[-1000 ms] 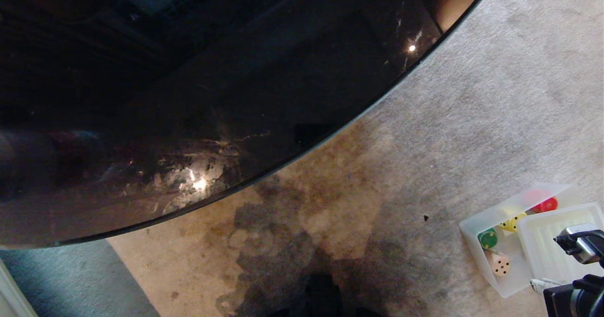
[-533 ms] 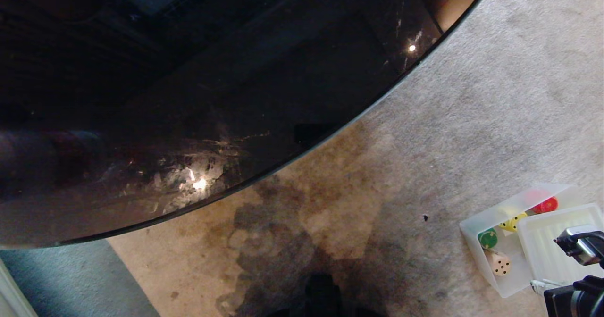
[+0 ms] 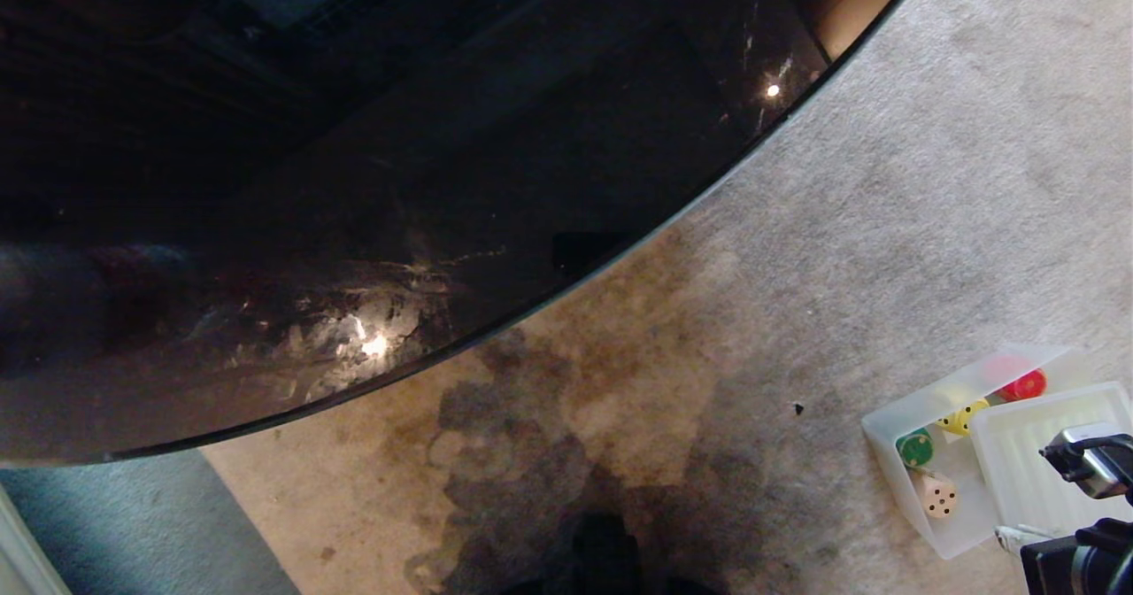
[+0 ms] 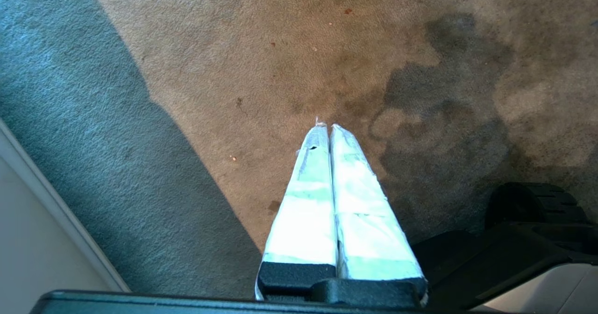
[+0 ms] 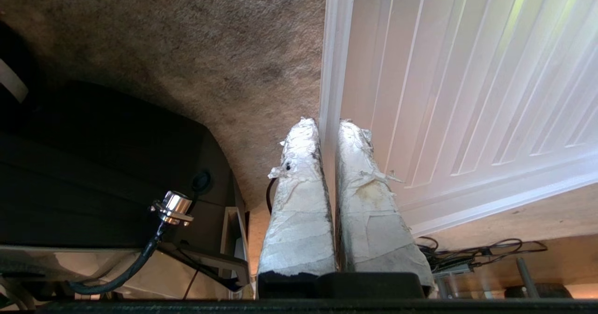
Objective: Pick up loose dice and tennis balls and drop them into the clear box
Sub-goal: Close the lid
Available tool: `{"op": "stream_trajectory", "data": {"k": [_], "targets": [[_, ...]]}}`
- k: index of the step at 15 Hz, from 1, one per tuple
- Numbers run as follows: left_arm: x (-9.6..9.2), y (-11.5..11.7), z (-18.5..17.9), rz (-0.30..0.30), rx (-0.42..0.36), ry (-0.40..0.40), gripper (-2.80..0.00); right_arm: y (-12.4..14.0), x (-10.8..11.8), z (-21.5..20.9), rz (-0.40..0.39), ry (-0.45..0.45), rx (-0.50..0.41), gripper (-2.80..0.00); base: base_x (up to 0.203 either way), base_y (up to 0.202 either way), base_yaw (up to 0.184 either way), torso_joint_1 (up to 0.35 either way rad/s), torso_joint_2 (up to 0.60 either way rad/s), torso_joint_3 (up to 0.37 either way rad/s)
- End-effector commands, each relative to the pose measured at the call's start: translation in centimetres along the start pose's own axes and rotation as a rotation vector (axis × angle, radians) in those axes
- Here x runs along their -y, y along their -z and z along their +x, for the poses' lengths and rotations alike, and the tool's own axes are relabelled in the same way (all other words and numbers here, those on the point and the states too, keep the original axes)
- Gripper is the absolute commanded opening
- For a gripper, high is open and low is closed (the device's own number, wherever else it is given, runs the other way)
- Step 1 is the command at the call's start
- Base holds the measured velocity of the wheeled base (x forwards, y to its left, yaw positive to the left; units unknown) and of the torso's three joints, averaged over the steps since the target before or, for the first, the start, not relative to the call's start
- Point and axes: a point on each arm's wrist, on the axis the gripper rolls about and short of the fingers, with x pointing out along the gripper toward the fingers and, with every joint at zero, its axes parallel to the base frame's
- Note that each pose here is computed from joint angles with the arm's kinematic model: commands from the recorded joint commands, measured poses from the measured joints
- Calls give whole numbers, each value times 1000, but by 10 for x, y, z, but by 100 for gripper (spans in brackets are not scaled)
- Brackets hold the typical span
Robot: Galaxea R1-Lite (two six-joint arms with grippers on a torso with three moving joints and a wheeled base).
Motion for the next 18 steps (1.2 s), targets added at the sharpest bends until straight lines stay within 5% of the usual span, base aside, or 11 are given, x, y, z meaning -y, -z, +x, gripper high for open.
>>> {"op": "stream_trajectory", "data": {"k": [1, 18], "targets": [[0, 0, 0, -1, 0, 0, -280, 0, 0, 0, 1, 1, 2, -280, 0, 0, 0, 0, 0, 0], [0, 0, 0, -2, 0, 0, -280, 1, 0, -1, -1, 0, 1, -280, 0, 0, 0, 0, 0, 0]]}}
